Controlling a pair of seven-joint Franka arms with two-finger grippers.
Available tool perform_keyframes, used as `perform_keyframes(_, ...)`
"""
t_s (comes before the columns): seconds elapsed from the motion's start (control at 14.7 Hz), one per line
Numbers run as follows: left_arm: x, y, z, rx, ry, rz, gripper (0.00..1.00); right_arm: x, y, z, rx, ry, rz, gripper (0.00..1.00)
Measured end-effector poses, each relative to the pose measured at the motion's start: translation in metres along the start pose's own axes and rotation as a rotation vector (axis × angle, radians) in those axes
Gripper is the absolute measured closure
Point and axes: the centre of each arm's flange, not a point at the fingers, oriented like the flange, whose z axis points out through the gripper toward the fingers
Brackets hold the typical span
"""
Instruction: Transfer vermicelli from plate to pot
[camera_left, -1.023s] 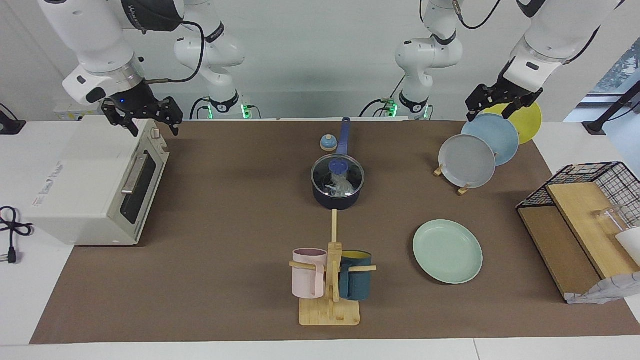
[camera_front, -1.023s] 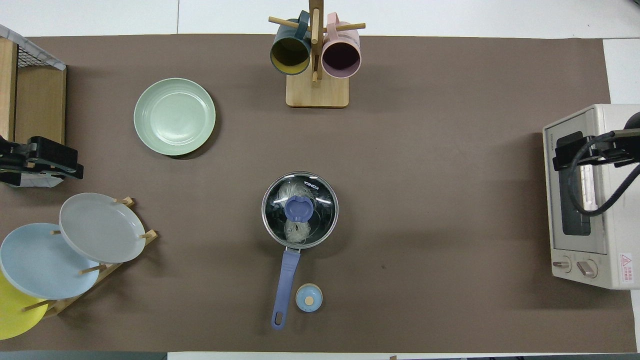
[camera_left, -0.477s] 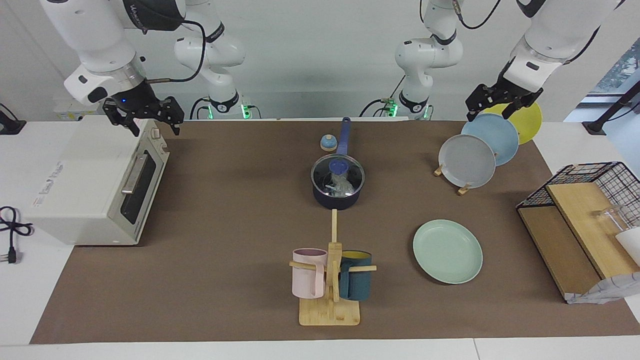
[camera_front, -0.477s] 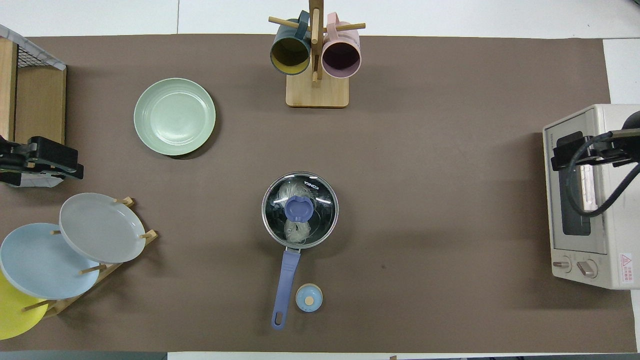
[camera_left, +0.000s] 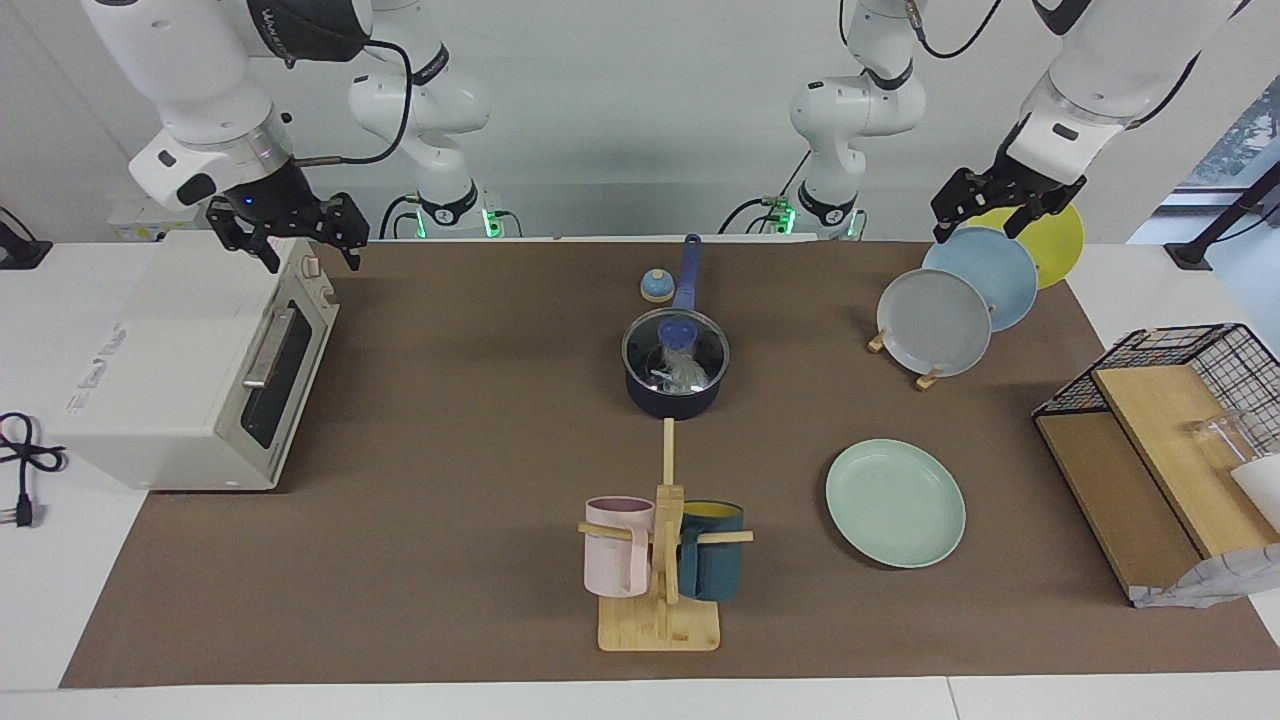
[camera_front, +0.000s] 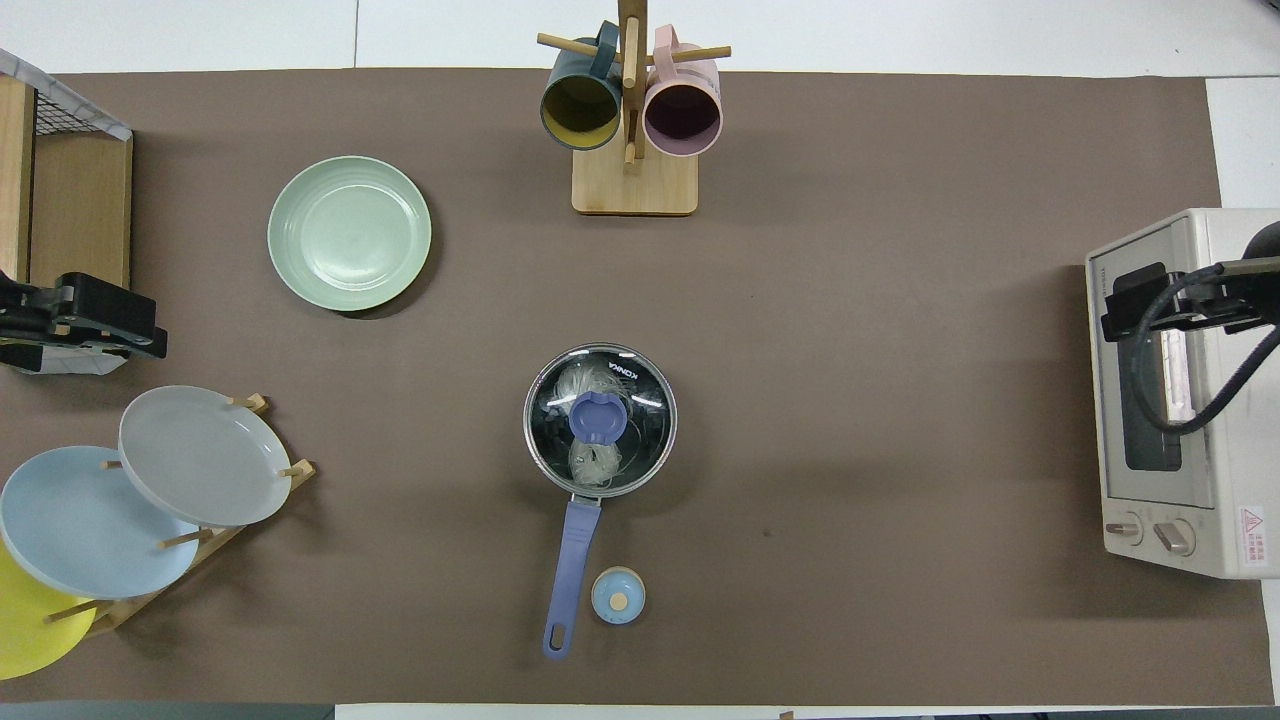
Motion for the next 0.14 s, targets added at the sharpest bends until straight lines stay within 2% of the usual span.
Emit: perform_keyframes(0.14, 0.0000, 0.0000, 0.0000, 0.000, 0.000, 0.000, 0.00, 0.0000, 0.0000, -0.0001, 0.000, 0.000, 0.000, 0.00)
